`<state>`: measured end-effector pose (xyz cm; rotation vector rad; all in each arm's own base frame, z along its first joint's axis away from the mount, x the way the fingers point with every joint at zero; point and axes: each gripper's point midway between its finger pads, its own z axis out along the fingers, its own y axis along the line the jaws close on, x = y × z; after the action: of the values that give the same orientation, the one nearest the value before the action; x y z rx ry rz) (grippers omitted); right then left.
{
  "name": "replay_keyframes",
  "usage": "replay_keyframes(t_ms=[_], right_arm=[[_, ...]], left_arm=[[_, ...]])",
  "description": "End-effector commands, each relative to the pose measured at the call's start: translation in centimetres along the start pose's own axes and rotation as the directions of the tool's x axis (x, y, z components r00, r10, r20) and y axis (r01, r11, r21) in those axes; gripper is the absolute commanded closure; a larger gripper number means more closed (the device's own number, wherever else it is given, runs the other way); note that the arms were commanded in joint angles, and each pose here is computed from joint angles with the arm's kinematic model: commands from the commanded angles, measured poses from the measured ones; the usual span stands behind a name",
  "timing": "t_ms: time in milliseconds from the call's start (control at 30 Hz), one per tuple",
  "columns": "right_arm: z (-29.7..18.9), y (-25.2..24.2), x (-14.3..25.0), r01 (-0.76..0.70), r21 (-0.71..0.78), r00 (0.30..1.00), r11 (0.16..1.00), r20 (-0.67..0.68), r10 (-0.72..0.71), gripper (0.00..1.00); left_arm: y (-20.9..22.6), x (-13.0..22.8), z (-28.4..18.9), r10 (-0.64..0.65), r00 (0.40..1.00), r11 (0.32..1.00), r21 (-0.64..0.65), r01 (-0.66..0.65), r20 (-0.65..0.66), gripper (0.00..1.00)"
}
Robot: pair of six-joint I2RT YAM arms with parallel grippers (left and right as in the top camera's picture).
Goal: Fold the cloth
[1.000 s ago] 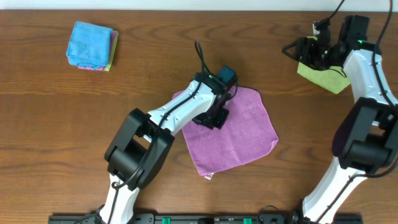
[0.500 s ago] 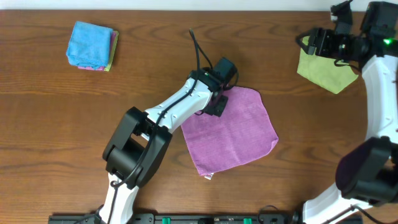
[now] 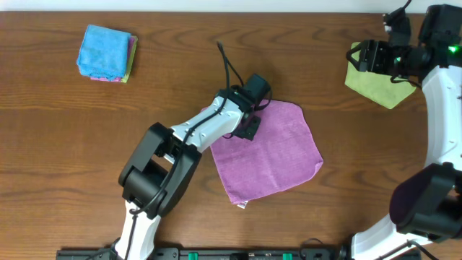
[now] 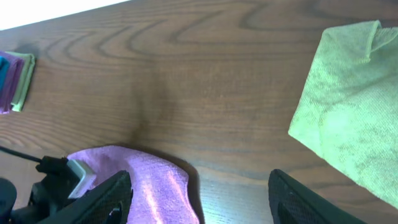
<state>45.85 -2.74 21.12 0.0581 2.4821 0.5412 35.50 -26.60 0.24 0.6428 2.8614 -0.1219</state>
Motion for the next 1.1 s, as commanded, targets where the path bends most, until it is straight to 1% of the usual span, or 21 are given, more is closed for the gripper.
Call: replay_keyframes(t_ms=[0, 167, 267, 400, 533, 600, 800, 867, 967, 1000, 1067], right_arm=[[-1.1, 0.6, -0.5, 0.033, 0.006, 0.999, 0.999, 0.02, -0.033, 0.3], [-1.1, 0.7, -0.2, 0.026, 0.004, 1.0, 1.0, 0.006, -0.026, 0.31], [-1.1, 0.7, -0.2, 0.026, 0.004, 1.0, 1.0, 0.006, -0.026, 0.31], [-1.1, 0.7, -0.1, 0.023, 0.004, 1.0, 1.0, 0.002, -0.023, 0.31], [-1.1, 0.7, 0.0, 0.021, 0.003, 1.0, 1.0, -0.003, -0.021, 0.32], [-1.1, 0.8, 0.3, 0.017, 0.003, 1.0, 1.0, -0.011, -0.017, 0.31], [-1.1, 0.5, 0.5, 0.013, 0.016, 1.0, 1.0, -0.02, -0.013, 0.3], [-1.0, 0.7, 0.7, 0.012, 0.013, 0.999, 1.0, -0.031, -0.011, 0.27], [0.1, 1.8, 2.1, 0.013, -0.015, 0.997, 1.0, -0.079, -0.014, 0.27], [0.9, 2.5, 2.8, 0.016, -0.035, 0.994, 0.999, -0.103, -0.02, 0.25], [2.8, 4.5, 4.1, 0.043, -0.12, 0.989, 0.992, -0.136, -0.059, 0.23]], left_arm=[[1.8, 0.1, 0.5, -0.006, 1.0, 1.0, -0.019, 0.006, -0.01, 0.94], [3.3, 0.2, 1.5, -0.017, 1.0, 1.0, -0.006, 0.017, -0.025, 0.94], [3.5, 0.1, 2.0, 0.003, 1.0, 1.0, 0.003, -0.003, -0.026, 0.95], [4.0, 0.5, 3.1, -0.005, 0.999, 1.0, -0.001, 0.005, -0.044, 0.94], [4.8, -0.5, 3.9, 0.056, 0.998, 0.998, -0.009, -0.057, -0.009, 0.94], [6.6, -1.1, 4.1, 0.05, 0.999, 0.998, -0.031, -0.049, 0.008, 0.94], [11.6, -0.6, 4.0, 0.015, 1.0, 0.998, -0.054, -0.016, -0.011, 0.94], [13.1, -0.4, 3.9, -0.003, 1.0, 0.998, -0.059, 0.002, -0.012, 0.95], [14.2, -0.2, 3.8, -0.015, 1.0, 1.0, -0.017, 0.015, -0.014, 0.94], [14.2, -0.1, 3.8, -0.022, 1.0, 1.0, 0.0, 0.022, -0.015, 0.94], [14.1, -0.1, 3.8, -0.025, 1.0, 1.0, 0.011, 0.025, -0.014, 0.94]])
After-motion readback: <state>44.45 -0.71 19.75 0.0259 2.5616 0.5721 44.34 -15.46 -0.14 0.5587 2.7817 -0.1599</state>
